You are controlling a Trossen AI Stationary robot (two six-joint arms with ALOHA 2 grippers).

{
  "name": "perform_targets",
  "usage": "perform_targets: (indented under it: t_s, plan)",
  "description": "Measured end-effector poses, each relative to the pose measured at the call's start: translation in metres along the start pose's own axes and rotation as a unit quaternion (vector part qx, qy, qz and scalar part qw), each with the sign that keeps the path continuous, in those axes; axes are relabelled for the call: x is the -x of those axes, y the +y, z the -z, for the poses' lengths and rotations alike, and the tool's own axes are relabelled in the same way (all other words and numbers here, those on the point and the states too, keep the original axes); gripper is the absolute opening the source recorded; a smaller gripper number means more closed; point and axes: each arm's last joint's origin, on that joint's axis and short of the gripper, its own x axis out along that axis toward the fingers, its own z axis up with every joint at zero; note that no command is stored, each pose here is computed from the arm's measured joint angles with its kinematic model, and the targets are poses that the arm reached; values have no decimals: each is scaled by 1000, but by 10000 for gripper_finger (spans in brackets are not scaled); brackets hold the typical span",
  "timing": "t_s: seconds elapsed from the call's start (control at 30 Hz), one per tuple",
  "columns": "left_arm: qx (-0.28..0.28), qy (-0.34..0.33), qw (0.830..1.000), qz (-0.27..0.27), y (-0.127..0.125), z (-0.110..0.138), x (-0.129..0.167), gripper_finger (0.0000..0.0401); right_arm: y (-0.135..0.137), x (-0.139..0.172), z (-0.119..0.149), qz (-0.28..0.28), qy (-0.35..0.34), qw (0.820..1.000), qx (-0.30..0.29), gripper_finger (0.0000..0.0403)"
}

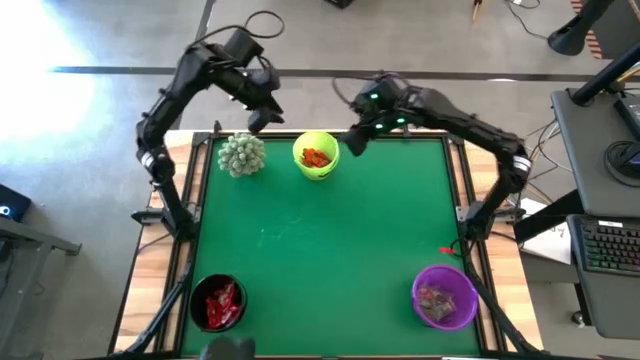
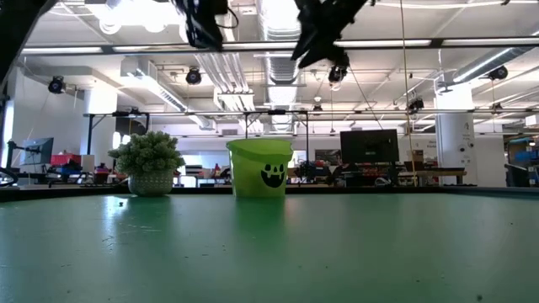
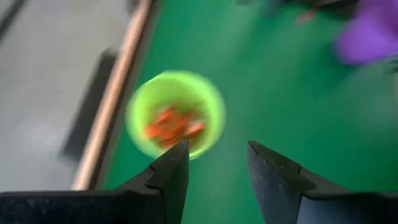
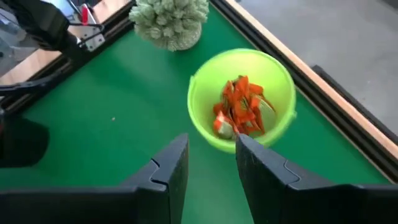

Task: Organize candy in baskets
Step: Return to Home Position

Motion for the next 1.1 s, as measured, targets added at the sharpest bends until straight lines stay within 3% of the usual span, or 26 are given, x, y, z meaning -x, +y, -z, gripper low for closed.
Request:
perform_targets:
  t_s: [0.2,0.4,0.6,0.73,0.8,0.9,1.03,1.1]
  plan:
    - [-63,-95,984,135,-36,10,40,144,21,66,21,-10,4,1000,0,116]
    - [-125,-157,956,215,-64,36,65,144,44,119,40,-46,-40,998,23,115]
    - [-161,-205,926,273,-84,69,70,144,55,152,60,-71,-44,996,14,114]
    - [-154,-227,921,276,-92,87,71,144,53,167,70,-68,-40,996,28,110]
    - [-155,-240,918,277,-96,94,72,144,52,174,76,-68,-32,997,-12,109]
    - [-172,-275,894,310,-103,106,73,144,50,184,86,-63,-11,997,-34,111]
    - [-209,-323,841,380,-113,122,76,144,50,201,100,-71,-23,995,64,116]
    - [-210,-327,834,392,-116,130,75,144,50,212,106,-89,-43,990,102,116]
